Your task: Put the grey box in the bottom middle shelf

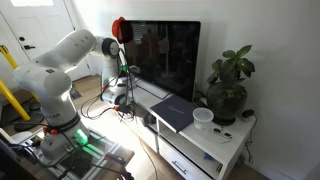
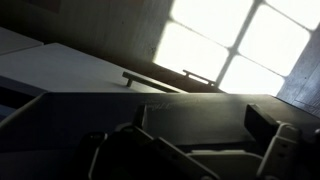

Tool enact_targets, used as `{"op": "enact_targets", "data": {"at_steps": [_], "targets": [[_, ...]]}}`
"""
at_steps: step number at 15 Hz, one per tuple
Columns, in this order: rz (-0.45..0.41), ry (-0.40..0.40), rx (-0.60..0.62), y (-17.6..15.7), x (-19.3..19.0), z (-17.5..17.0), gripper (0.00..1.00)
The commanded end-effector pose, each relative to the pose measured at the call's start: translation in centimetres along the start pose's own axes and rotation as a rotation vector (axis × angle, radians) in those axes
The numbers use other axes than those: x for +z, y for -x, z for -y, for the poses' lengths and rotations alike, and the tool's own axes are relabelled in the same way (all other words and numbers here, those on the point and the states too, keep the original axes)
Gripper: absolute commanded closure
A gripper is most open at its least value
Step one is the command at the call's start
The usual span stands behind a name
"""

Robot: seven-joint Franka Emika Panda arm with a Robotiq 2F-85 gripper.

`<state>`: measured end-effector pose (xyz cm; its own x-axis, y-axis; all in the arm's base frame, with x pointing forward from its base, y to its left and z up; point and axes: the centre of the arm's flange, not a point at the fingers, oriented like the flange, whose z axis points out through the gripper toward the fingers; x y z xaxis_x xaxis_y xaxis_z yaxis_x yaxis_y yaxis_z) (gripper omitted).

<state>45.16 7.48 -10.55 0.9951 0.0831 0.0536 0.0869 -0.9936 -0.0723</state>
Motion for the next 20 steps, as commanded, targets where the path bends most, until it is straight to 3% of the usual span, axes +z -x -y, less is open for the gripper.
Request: {"op": "enact_targets", "data": {"at_steps": [1,14,17,20], "targets": [[-0.067,-0.004,0.009,-1.5,1.4,-0.2,0.0],[-0.251,-0.04,0.276,-4.2,1.4,-2.2,0.0],[-0.264,-0.049,0.307,-4.1,1.5,-2.6,0.0],[-0.218,-0.097,0.299,-4.0,1.3,-1.6,0.0]]}}
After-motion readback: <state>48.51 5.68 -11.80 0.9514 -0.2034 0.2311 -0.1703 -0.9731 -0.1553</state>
